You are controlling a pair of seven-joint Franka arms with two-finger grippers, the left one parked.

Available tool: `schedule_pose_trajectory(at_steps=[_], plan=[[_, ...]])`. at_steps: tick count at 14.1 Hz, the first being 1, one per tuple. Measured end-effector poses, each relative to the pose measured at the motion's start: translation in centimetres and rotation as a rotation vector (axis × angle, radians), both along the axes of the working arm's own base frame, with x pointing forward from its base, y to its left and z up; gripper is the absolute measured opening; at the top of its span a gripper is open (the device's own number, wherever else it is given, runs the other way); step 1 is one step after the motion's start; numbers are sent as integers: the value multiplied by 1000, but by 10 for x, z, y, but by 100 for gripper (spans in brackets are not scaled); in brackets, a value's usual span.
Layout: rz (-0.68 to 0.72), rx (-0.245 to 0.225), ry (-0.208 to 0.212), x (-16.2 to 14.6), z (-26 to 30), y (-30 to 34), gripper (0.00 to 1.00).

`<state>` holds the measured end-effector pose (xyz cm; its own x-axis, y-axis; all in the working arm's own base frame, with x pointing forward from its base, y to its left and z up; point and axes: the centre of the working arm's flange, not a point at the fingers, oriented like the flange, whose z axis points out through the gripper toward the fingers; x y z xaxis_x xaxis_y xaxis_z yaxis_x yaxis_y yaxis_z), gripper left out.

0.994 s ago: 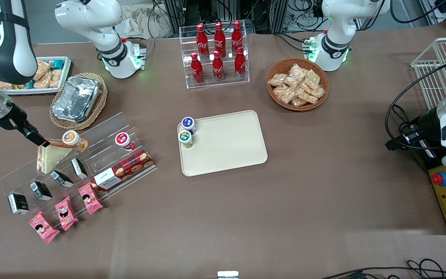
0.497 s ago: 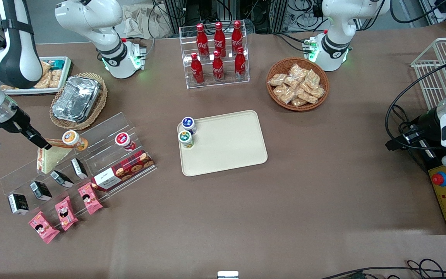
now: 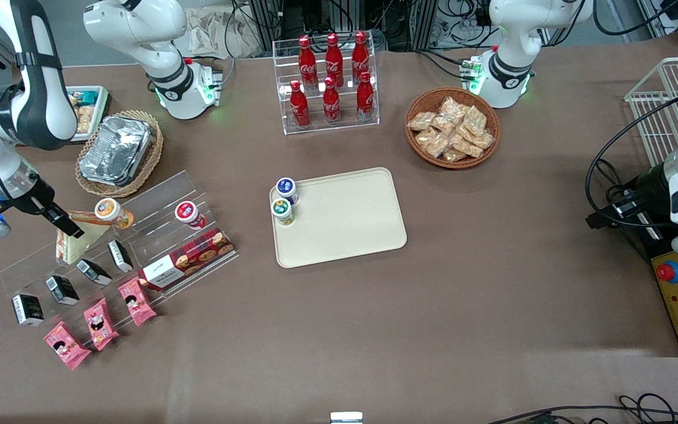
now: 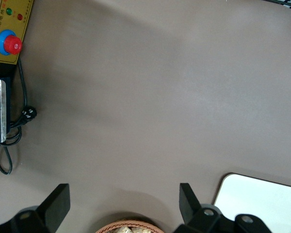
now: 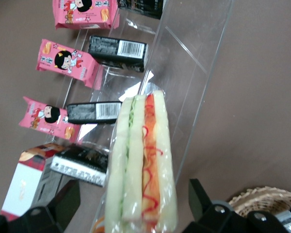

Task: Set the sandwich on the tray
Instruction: 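Lower the right gripper and close it on the wrapped sandwich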

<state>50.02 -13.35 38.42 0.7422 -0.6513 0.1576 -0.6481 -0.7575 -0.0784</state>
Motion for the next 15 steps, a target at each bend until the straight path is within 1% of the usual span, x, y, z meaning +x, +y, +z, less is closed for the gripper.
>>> schedule_pose_trajectory(at_steps=[3, 4, 5, 6, 7, 10, 11, 14, 15], plan=[[1, -9, -17, -4, -16, -1, 100], [2, -9, -17, -6, -20, 0, 99], [2, -9, -19, -7, -22, 0, 95], [2, -10, -20, -7, -23, 0, 85], [2, -10, -21, -7, -23, 0, 73], [9, -11, -23, -7, -21, 0, 44], [19, -12, -22, -7, -21, 0, 41], [35, -15, -18, -7, -18, -2, 40], [36, -11, 1, -7, -14, -6, 40]])
